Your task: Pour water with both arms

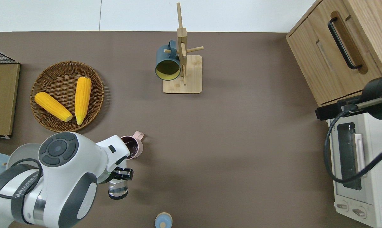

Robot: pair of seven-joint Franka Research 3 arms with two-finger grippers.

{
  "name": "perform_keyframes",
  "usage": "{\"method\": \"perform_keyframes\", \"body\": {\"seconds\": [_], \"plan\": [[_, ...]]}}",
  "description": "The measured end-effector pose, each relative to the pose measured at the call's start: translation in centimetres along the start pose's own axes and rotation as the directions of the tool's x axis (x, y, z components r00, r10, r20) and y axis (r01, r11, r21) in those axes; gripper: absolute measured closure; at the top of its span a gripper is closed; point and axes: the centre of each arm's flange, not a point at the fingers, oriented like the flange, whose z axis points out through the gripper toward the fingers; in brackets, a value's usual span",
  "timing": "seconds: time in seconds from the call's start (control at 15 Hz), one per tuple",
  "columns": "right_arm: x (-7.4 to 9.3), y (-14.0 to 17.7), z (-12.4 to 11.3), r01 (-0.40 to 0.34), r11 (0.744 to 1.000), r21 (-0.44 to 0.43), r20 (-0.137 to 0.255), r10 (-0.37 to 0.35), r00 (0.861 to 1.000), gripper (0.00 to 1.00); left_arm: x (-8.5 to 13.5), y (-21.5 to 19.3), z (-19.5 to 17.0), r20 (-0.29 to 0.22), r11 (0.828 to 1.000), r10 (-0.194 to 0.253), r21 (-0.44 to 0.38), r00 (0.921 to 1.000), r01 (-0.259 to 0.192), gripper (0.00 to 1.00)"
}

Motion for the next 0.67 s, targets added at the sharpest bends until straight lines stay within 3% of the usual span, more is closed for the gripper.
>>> {"method": "perform_keyframes", "body": {"seconds": [0.27, 0.53, 0.67], "plan": [[0.0, 0.0, 0.0, 0.000, 1.000, 0.000, 0.000, 0.000, 1.000, 0.00, -0.7, 0.1, -0.7, -0.095, 1.000, 0.003, -0.003, 0.9955, -0.003, 0.36], [0.0, 0.0, 0.0, 0.000, 1.000, 0.000, 0.000, 0.000, 1.000, 0.00, -2.6, 0.0, 0.6, -0.240, 1.000, 0.009, 0.001, 0.9708, -0.009, 0.36], [0.0, 0.0, 0.0, 0.000, 1.000, 0.000, 0.000, 0.000, 1.000, 0.00, -3.3, 0.2, 1.4, -0.266, 1.000, 0.019, 0.008, 0.9637, -0.017, 0.36]]}}
